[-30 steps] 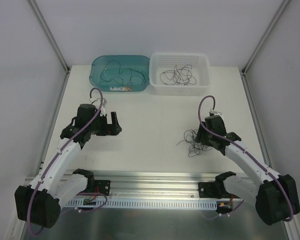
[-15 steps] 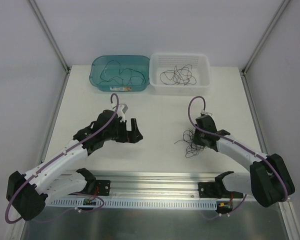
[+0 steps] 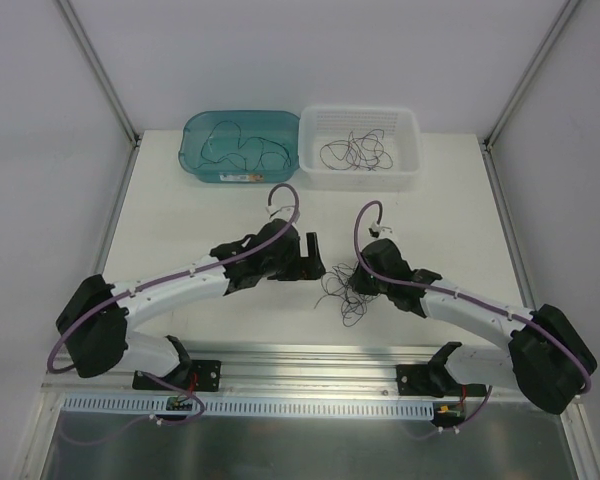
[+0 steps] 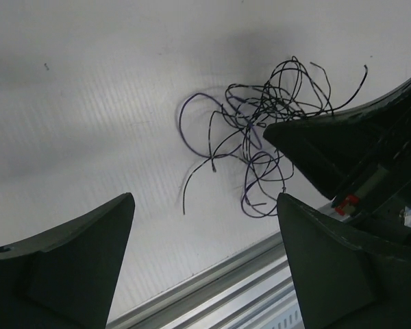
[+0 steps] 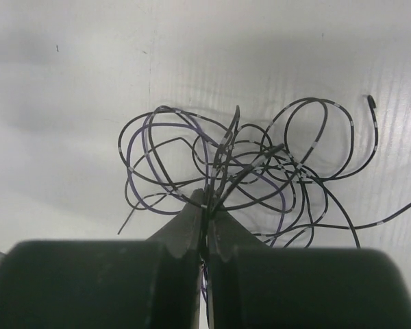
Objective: Untangle the cables
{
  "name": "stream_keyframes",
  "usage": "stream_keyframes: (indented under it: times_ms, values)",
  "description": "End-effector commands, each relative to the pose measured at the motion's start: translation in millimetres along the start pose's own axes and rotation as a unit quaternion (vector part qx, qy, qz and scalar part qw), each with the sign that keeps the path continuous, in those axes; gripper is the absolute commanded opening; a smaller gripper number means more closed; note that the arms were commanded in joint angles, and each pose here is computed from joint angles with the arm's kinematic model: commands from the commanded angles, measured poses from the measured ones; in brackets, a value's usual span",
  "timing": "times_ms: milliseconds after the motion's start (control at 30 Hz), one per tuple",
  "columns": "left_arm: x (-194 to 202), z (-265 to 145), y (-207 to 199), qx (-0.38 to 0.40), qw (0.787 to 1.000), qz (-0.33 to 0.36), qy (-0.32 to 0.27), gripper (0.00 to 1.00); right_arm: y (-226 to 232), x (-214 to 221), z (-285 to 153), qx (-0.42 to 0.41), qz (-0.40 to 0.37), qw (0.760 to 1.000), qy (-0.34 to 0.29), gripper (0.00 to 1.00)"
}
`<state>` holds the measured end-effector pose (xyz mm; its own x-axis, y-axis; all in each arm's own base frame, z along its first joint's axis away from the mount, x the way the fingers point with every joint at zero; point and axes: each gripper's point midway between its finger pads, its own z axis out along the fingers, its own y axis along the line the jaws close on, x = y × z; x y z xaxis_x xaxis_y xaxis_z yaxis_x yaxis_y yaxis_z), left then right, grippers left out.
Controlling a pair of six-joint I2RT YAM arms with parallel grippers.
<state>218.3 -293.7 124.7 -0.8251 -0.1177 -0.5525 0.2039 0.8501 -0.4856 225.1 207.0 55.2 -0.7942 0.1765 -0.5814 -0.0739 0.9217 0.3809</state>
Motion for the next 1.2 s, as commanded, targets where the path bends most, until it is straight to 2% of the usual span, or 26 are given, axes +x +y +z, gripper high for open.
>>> stream_keyframes:
  times_ms: [0, 167, 500, 667, 933, 1033, 1067, 1133, 1167]
  values:
    - [-26.5, 11.9, -35.3, 0.016, 0.999, -0.014, -0.046, 0.84, 7.7, -12.7, -0.3, -0.008, 0.034, 0.999, -0.035, 0.01]
    - [-10.0, 40.9, -47.1, 0.003, 1.000, -0.021, -0.022, 0.74, 4.8, -11.2, -0.6, -0.003, 0.039, 0.999, -0.035, 0.01]
    - [18.2, 71.9, -53.5, -0.016, 0.999, -0.027, 0.003, 0.61, -0.1, -3.4, 2.6, 0.003, 0.047, 0.999, -0.026, 0.01]
    - [16.5, 81.9, -57.8, -0.016, 0.999, -0.040, -0.006, 0.60, 3.0, -6.2, 4.1, -0.005, 0.050, 0.998, -0.033, 0.01]
    - [16.6, 97.2, -47.2, -0.041, 0.998, -0.051, -0.023, 0.50, -0.1, -3.0, 6.6, 0.002, 0.050, 0.998, -0.028, 0.01]
    - [18.9, 100.4, -42.5, -0.047, 0.997, -0.048, -0.024, 0.40, -1.1, -3.1, 6.3, 0.005, 0.047, 0.998, -0.028, 0.01]
    - [20.2, 101.2, -40.9, -0.049, 0.998, -0.044, -0.022, 0.31, -1.4, -2.8, 6.3, 0.005, 0.046, 0.999, -0.027, 0.01]
    - [22.8, 101.6, -37.4, -0.052, 0.998, -0.039, -0.020, 0.19, -2.6, -3.3, 6.0, 0.009, 0.045, 0.999, -0.028, 0.01]
    - [23.5, 101.4, -35.3, -0.055, 0.998, -0.035, -0.020, 0.06, -3.1, -3.5, 5.5, 0.010, 0.042, 0.999, -0.029, 0.01]
